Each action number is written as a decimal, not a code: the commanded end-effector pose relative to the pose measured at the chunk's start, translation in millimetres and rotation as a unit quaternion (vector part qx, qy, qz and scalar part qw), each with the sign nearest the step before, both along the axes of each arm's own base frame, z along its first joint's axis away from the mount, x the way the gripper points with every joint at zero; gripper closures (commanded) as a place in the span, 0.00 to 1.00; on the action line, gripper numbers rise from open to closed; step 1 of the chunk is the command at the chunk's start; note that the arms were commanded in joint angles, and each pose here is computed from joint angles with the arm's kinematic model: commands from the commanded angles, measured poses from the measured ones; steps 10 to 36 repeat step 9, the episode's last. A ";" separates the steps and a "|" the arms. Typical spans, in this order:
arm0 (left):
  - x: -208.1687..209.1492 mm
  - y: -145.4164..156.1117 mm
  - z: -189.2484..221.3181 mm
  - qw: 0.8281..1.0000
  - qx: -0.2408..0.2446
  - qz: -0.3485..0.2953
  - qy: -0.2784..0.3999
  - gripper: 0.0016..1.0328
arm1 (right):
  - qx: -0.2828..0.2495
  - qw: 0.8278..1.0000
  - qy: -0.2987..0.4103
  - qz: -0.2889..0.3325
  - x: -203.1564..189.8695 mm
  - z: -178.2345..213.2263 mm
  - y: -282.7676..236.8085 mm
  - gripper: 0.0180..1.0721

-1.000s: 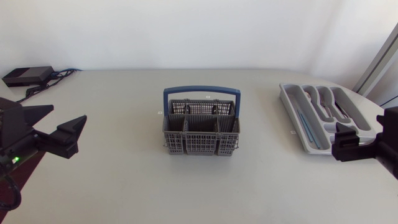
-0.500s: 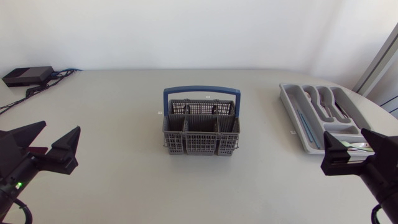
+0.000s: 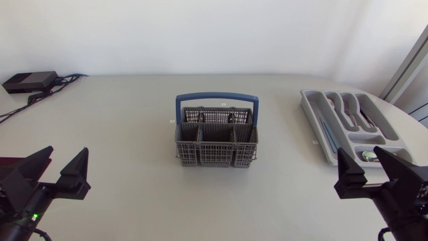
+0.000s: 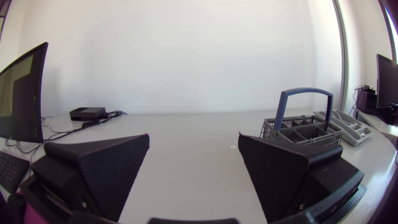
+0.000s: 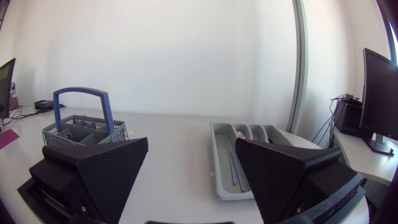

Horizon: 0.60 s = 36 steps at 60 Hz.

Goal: Sort the cutlery from the basket into the organizer compartments.

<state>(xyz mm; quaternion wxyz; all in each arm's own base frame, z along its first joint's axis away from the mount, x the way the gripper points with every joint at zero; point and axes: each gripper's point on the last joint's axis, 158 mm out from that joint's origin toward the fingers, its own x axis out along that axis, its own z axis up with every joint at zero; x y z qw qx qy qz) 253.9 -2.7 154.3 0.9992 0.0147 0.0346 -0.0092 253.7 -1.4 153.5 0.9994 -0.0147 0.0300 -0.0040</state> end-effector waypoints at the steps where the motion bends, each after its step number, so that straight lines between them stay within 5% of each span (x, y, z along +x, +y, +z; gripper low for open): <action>1: 0.3 -0.5 -4.2 1.000 -0.015 0.001 -0.004 0.04 | 0.014 1.000 -0.002 -0.001 0.7 -4.4 -0.5 0.04; 36: 0.3 -0.5 -4.2 1.000 -0.015 0.001 -0.004 0.04 | 0.014 1.000 -0.002 -0.001 0.7 -4.4 -0.5 0.04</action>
